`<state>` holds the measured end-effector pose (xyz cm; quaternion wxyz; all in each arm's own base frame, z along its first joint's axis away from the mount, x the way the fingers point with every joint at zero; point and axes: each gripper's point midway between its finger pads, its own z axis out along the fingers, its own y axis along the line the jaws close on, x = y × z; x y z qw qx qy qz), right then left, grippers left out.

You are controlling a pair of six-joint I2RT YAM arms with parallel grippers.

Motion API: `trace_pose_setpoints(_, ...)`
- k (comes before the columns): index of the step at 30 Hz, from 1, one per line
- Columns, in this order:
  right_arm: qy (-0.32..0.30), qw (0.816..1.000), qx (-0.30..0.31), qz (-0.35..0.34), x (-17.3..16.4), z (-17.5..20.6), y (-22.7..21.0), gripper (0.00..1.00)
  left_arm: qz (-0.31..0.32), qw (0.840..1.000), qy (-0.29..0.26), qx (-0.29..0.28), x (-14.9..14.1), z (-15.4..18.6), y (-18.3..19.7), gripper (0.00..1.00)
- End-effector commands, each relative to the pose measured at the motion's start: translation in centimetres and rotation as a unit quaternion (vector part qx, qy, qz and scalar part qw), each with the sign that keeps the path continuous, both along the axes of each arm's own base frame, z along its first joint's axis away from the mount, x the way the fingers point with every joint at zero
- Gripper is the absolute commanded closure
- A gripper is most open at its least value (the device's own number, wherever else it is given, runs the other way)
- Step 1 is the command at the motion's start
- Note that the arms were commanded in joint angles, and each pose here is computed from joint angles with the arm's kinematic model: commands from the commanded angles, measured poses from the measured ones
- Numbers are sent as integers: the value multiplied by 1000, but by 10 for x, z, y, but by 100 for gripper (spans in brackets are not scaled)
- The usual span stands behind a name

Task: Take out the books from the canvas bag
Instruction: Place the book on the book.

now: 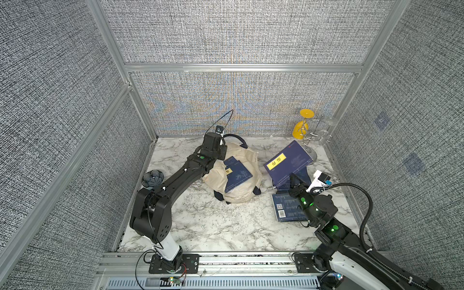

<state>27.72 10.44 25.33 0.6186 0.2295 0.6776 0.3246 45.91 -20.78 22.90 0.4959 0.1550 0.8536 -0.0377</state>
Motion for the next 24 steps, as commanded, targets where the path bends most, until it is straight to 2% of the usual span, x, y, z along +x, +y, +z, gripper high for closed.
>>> trace_pose_setpoints(1,12,997,45,-54,5,-8,-21,100,-5,1000,16,2,-3,-7,0,100)
trace_pose_setpoints(5,39,989,98,-105,13,-35,-40,100,-7,1000,18,0,-3,-7,-1,100)
trace_pose_setpoints(13,64,975,159,-145,37,-72,-46,100,-9,1000,21,-6,-4,-6,-2,100)
trace_pose_setpoints(17,64,973,163,-153,47,-82,-47,100,-10,1000,23,-8,-5,-7,-2,100)
trace_pose_setpoints(20,107,960,179,-185,48,-106,-53,100,-12,1000,24,-9,-5,-7,-3,100)
trace_pose_setpoints(24,126,955,192,-190,56,-122,-48,100,-13,999,27,-13,-5,-7,-5,100)
